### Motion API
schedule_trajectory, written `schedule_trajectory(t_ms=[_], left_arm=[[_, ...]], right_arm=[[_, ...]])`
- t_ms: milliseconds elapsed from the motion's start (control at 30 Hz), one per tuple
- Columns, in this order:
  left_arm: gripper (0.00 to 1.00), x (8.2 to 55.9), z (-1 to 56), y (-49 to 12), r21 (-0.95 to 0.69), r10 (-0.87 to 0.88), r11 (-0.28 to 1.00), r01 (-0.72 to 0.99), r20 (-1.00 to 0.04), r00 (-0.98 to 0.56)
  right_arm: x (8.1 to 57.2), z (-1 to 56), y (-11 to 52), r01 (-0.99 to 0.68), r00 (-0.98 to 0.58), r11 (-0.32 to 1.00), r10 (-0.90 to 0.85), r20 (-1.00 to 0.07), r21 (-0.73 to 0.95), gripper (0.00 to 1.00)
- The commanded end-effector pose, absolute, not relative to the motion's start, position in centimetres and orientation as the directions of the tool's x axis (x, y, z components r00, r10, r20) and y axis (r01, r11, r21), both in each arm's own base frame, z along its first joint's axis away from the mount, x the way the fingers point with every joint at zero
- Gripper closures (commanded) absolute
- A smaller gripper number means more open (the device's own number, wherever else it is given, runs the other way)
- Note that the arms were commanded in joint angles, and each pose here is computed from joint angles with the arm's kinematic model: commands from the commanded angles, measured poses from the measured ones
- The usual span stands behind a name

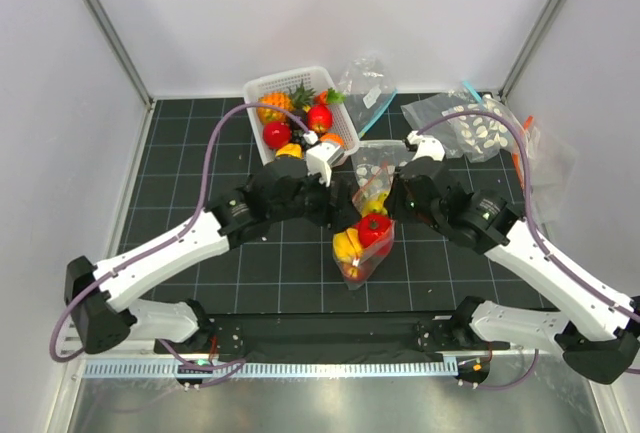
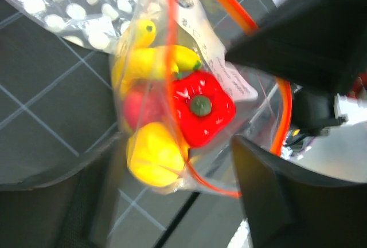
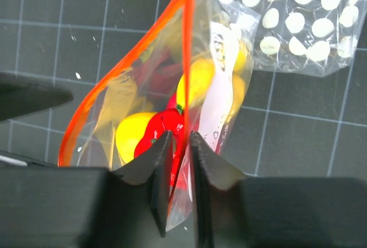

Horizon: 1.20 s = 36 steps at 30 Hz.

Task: Place the food in the zip-top bag and seal the zipper
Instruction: Adjust the zipper food storage bag at the center of the board.

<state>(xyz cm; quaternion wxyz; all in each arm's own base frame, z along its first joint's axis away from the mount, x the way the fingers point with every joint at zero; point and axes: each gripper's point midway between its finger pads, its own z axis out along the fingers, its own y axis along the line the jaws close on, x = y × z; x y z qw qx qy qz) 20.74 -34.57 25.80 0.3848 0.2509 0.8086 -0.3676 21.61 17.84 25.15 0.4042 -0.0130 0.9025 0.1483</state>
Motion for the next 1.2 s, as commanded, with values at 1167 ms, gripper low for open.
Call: schedule_trajectory(t_ms=[1167], left_arm=[[0.14,15.1,23.7,-34.8,-0.298,-0.016,0.595,0.746,-0.933,-0.359]], right_arm=[[27.2,28.0,17.4,0.114,-0.404,0.881,0.463,-0.789,0.459,0.99]])
